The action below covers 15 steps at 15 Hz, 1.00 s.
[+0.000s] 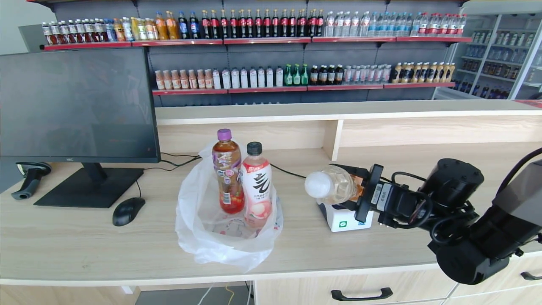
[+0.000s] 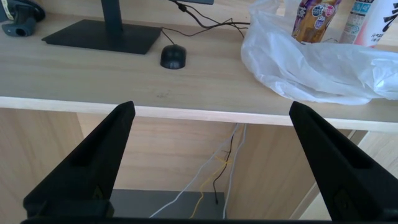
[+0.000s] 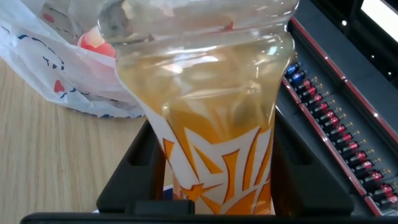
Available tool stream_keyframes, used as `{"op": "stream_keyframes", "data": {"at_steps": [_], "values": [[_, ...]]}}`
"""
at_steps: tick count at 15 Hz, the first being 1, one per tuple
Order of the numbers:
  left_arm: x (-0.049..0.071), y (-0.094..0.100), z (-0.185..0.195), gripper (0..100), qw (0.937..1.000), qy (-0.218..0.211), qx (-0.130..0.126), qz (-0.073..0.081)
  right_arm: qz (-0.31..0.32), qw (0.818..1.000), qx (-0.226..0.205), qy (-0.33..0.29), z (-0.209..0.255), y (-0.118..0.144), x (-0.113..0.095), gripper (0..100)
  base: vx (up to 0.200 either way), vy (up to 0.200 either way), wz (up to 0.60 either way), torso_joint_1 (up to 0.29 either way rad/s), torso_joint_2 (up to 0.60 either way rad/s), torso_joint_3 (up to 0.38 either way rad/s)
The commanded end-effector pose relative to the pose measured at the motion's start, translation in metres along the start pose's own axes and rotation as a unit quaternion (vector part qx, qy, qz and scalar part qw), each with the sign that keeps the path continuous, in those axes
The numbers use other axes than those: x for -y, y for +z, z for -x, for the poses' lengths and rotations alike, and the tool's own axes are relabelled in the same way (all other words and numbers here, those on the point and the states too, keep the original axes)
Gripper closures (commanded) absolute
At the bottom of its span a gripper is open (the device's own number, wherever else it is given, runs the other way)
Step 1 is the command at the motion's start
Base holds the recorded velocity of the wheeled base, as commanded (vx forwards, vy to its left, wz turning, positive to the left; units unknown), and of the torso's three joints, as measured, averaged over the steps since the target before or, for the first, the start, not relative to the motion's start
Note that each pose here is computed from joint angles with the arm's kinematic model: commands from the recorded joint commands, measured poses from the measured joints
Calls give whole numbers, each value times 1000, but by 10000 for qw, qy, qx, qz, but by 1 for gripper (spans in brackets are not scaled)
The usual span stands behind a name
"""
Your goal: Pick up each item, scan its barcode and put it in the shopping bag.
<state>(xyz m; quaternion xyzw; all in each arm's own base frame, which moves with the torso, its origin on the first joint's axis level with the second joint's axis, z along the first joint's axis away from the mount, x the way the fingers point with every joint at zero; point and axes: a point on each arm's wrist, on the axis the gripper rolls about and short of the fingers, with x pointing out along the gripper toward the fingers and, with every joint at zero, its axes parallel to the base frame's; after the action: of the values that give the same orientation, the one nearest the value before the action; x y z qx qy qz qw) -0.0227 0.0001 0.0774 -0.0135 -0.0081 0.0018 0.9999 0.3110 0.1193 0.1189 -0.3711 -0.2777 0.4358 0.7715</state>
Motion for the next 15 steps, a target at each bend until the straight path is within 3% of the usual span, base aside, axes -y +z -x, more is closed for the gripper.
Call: {"op": "stream_keyframes", "data": {"at_steps": [1,4,11,15], "values": [[0,0,0,0,10000,4,4,11,15,9999,153,24,-7,7,-1,100,0,0,0,0,0,0],[0,0,0,0,10000,4,-4,18,-54,9996,271,-39,-9,17,4,100,0,0,0,0,0,0],[0,0,0,0,10000,-3,-12,11,-705,9922,73,-1028,9,59,34,100,0,0,0,0,0,0],[0,0,0,0,10000,4,-19,3,-2165,9418,-106,-2571,24,96,51,100,0,0,0,0,0,0]]}}
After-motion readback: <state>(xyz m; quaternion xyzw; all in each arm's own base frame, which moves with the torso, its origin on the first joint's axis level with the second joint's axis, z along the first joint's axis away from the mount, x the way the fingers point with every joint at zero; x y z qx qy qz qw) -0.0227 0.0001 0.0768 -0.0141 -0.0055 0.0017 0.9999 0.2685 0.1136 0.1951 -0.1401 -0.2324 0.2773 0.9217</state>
